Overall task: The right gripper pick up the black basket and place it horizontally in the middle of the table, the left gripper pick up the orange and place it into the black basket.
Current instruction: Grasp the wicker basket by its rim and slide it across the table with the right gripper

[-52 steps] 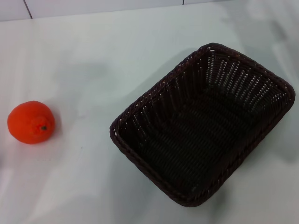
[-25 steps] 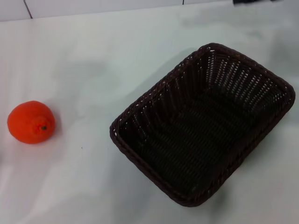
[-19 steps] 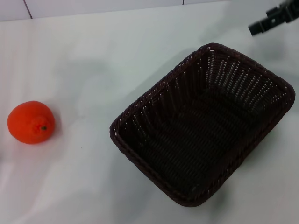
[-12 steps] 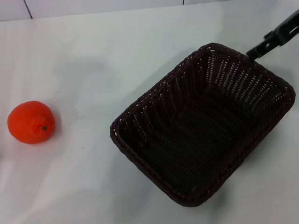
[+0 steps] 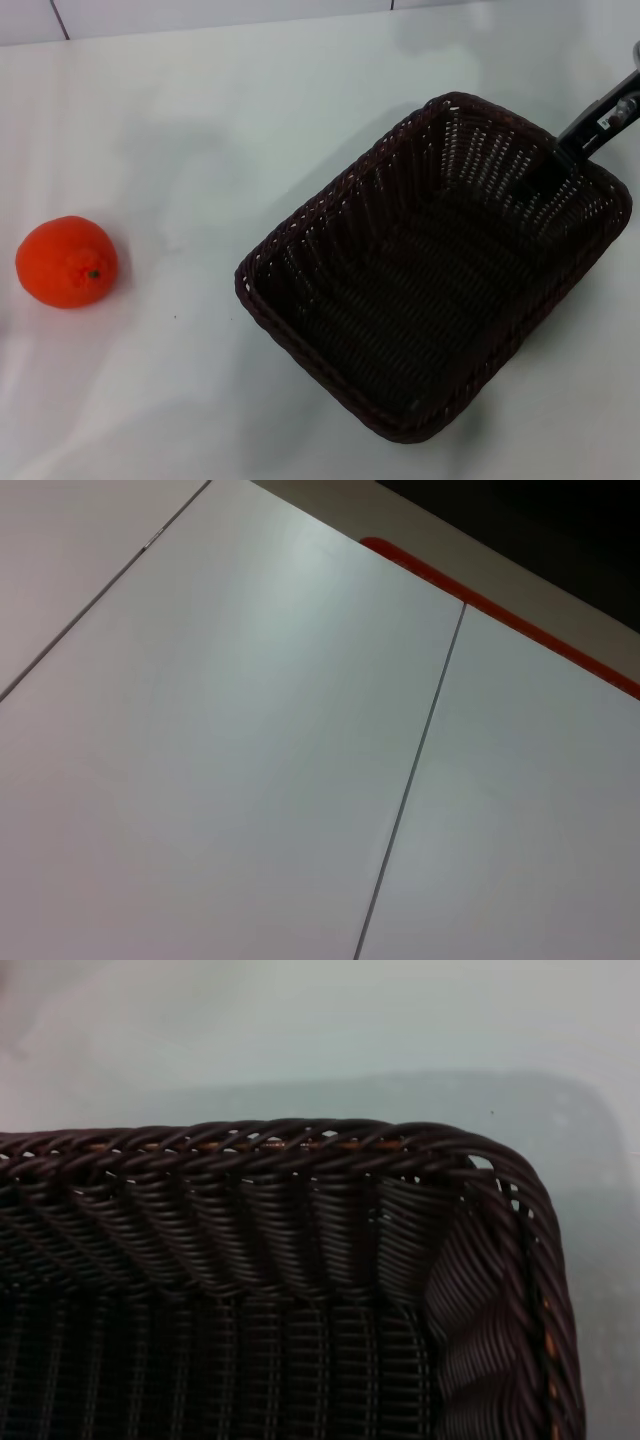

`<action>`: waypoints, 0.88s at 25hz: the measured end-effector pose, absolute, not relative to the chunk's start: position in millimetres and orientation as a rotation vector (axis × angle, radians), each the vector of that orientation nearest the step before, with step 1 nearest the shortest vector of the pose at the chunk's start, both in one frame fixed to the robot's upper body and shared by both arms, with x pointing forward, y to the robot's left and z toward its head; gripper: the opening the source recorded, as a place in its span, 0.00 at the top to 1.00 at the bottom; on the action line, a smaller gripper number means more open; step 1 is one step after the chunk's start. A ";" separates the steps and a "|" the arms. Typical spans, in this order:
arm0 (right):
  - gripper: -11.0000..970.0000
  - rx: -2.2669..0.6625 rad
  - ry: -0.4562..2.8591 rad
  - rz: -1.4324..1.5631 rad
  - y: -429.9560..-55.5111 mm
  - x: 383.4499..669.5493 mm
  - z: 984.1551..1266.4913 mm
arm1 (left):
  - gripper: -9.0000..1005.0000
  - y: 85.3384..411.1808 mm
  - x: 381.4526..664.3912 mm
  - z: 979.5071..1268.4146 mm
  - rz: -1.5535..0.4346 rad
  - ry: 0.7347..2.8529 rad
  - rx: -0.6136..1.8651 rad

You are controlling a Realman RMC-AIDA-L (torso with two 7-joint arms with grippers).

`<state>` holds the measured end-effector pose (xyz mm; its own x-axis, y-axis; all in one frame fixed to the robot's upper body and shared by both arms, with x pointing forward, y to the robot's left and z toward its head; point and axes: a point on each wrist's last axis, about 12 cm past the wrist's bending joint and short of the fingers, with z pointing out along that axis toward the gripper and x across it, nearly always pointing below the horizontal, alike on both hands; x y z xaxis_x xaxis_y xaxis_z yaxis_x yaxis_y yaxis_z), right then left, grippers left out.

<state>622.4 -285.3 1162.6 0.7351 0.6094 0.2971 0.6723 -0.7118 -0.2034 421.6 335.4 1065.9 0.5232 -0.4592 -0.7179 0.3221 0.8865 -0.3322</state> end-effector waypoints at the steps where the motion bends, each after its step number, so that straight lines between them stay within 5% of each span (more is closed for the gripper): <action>1: 0.30 -2.642 -0.998 -0.302 -285.9 622.2 1162.2 | 0.20 335.3 421.9 1065.9 -0.470 0.907 -0.165; 18: 0.84 -2.520 -0.683 -0.358 -319.1 607.6 1169.5 | 0.20 335.8 418.9 1066.0 -0.474 0.901 -0.165; 22: 0.85 -2.392 -0.504 -0.415 -334.6 601.4 1163.9 | 0.20 335.5 419.8 1066.2 -0.476 0.901 -0.165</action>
<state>601.4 -334.6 1163.9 0.8760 0.2476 0.4139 0.4535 -0.7149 -0.5323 419.8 335.5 1066.2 0.5258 -0.4635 -0.7132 0.3278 0.8842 -0.3329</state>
